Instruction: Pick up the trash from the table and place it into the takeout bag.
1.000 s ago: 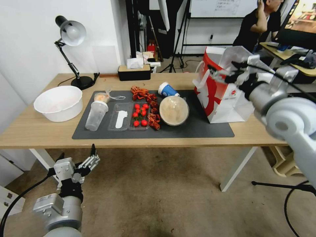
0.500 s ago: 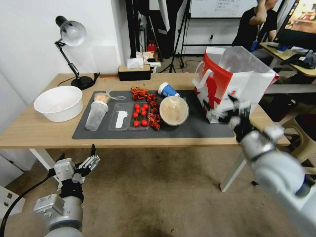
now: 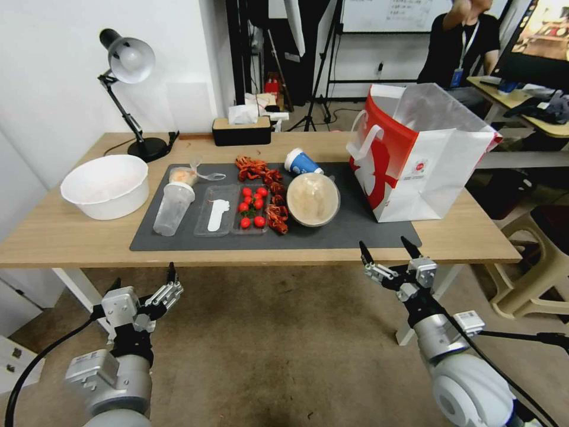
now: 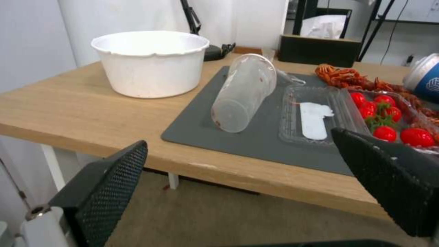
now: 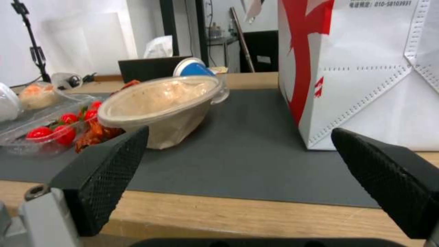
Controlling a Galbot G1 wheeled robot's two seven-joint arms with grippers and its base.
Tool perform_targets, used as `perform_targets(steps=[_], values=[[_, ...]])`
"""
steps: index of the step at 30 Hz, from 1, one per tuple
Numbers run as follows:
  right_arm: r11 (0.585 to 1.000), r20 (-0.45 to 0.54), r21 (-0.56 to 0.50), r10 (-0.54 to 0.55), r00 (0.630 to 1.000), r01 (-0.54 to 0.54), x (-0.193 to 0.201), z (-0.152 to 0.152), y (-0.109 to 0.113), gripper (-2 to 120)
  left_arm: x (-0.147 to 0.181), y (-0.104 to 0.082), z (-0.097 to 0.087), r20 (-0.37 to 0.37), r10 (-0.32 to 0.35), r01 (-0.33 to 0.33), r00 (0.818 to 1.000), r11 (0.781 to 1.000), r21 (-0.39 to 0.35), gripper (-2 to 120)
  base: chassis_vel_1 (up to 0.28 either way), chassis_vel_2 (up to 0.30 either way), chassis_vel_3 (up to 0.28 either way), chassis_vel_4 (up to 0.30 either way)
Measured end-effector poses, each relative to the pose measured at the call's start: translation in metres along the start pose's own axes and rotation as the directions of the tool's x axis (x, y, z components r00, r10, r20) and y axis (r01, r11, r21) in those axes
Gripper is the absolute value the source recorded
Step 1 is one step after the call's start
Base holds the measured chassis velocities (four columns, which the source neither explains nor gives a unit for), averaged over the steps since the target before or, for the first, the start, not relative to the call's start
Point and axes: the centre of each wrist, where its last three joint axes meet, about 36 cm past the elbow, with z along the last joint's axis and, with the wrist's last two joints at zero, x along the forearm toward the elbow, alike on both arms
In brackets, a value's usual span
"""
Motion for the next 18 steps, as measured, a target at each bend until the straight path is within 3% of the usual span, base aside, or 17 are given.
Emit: perform_targets(steps=[4, 11, 13, 14, 17, 18], values=[[1.0, 0.004, -0.005, -0.014, 1.0, 0.014, -0.007, -0.003, 0.001, 100, -0.001, 0.0, 0.001, 0.002, 0.0, 0.0, 1.0, 1.0, -0.001, 100, 0.0, 0.0, 0.0, 0.0], [0.975, -0.047, -0.217, -0.066, 0.997, 0.055, -0.038, -0.023, 0.018, 100, -0.003, -0.001, 0.002, 0.007, 0.002, -0.002, 1.0, 1.0, -0.003, 100, 0.0, 0.0, 0.0, 0.0], [0.931, -0.105, -0.365, -0.07, 0.992, 0.027, -0.06, -0.037, 0.027, 100, -0.004, 0.001, 0.002, 0.011, -0.003, 0.003, 1.0, 1.0, -0.007, 100, 0.0, 0.0, 0.0, 0.0], [0.931, -0.105, -0.365, -0.07, 0.992, 0.027, -0.06, -0.037, 0.027, 100, -0.004, 0.001, 0.002, 0.011, -0.003, 0.003, 1.0, 1.0, -0.007, 100, 0.0, 0.0, 0.0, 0.0], [0.865, -0.18, -0.5, -0.072, 0.981, -0.029, -0.084, -0.058, 0.032, 100, -0.003, 0.002, 0.001, 0.012, -0.011, 0.011, 1.0, 1.0, -0.011, 100, 0.0, 0.0, 0.0, 0.0], [0.865, -0.18, -0.5, -0.072, 0.981, -0.029, -0.084, -0.058, 0.032, 100, -0.003, 0.002, 0.001, 0.012, -0.011, 0.011, 1.0, 1.0, -0.011, 100, 0.0, 0.0, 0.0, 0.0]])
